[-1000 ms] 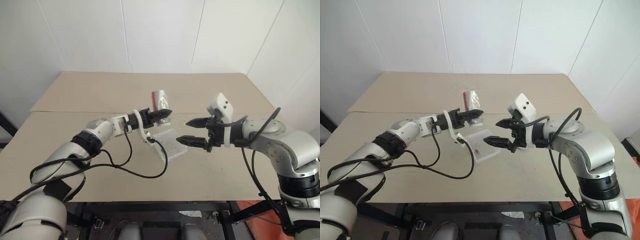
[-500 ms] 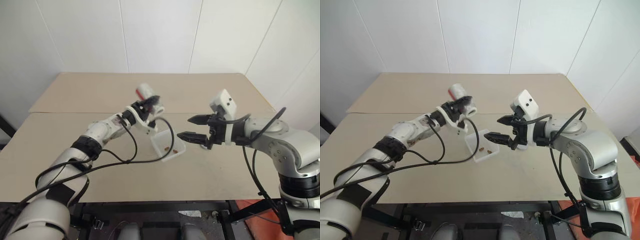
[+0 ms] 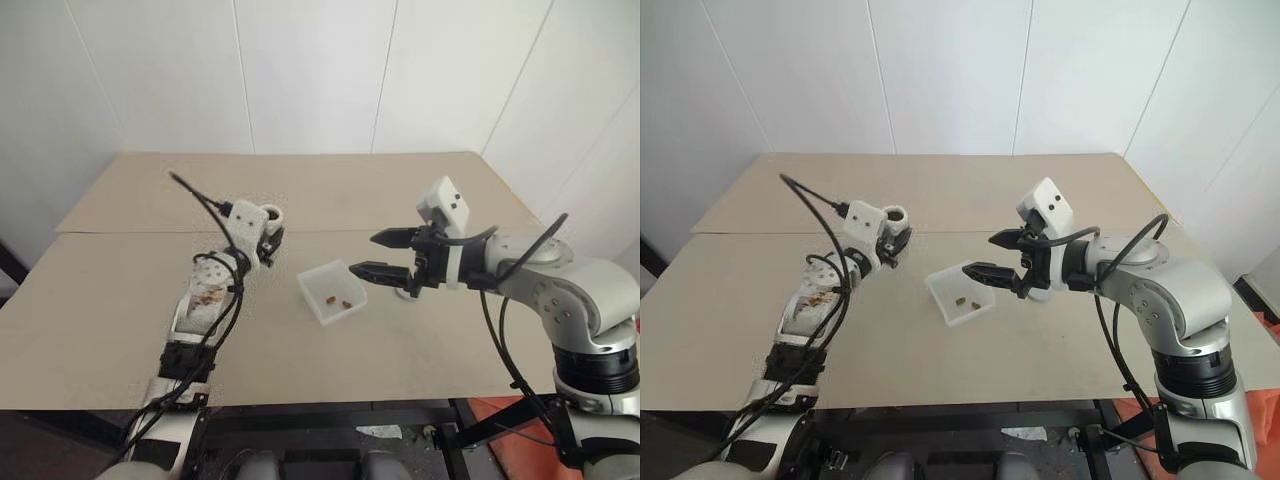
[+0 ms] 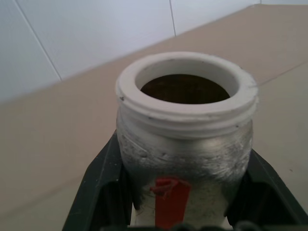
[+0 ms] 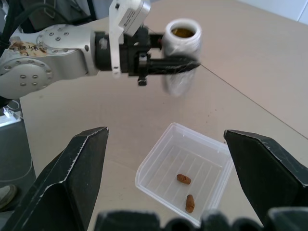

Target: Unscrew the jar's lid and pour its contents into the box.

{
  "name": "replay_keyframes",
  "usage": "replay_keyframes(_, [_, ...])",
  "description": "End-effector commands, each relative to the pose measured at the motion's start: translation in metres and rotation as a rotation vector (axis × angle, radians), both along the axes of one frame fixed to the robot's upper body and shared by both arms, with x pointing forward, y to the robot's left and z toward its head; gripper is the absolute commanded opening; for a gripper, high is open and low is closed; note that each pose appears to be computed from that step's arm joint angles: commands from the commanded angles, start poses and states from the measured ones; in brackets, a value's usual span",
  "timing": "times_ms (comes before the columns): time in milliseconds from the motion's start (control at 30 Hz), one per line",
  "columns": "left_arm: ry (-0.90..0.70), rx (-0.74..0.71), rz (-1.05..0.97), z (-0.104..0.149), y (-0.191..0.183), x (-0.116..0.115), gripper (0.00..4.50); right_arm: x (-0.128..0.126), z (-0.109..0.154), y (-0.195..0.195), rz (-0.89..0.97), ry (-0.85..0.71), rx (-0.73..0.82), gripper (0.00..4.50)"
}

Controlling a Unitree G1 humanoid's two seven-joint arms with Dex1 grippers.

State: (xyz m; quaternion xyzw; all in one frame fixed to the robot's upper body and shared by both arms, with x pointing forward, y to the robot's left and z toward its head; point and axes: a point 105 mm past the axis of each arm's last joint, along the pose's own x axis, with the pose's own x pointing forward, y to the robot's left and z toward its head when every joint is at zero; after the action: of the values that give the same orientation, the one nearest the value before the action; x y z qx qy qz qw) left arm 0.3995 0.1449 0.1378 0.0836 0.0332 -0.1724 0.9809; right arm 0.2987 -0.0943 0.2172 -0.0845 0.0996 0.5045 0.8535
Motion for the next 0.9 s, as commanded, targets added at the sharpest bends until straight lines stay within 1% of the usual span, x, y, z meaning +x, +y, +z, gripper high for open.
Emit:
replay_keyframes(33, [0.019,-0.068,0.001,0.002,0.003,-0.005,1.98,-0.004,0.012,0.004,0.022,-0.045,0.025,4.44])
replay_keyframes(100, [0.032,-0.052,-0.007,-0.008,0.004,-0.009,1.98,-0.005,0.011,0.005,0.024,-0.044,0.026,4.44])
replay_keyframes(200, [0.041,-0.076,-0.006,-0.017,0.003,-0.012,1.98,-0.006,0.012,0.006,0.027,-0.043,0.03,4.44])
replay_keyframes(333, [0.049,-0.055,0.006,-0.027,0.006,-0.012,1.98,-0.008,0.012,0.007,0.032,-0.041,0.038,4.44])
replay_keyframes(400, [0.062,-0.038,-0.002,-0.032,0.006,-0.013,2.71,-0.008,0.013,0.007,0.03,-0.041,0.037,4.5])
replay_keyframes(433, [0.06,-0.02,-0.005,-0.033,0.006,-0.014,2.93,-0.008,0.013,0.006,0.027,-0.041,0.035,4.5])
replay_keyframes(467, [0.062,-0.015,-0.009,-0.033,0.005,-0.015,3.26,-0.008,0.013,0.006,0.028,-0.041,0.035,4.5])
replay_keyframes(567, [0.052,0.001,-0.019,-0.029,0.007,-0.021,4.23,-0.009,0.013,0.006,0.027,-0.043,0.032,4.5])
replay_keyframes(600, [0.044,0.01,-0.02,-0.026,0.009,-0.024,4.46,-0.01,0.013,0.006,0.028,-0.045,0.033,4.5])
replay_keyframes(733, [0.034,0.043,-0.067,-0.016,0.016,-0.042,4.46,-0.01,0.014,0.005,0.024,-0.047,0.033,4.5])
replay_keyframes(900, [0.051,0.093,-0.162,0.003,0.036,-0.083,4.46,-0.012,0.01,-0.003,0.014,-0.044,0.01,4.5])
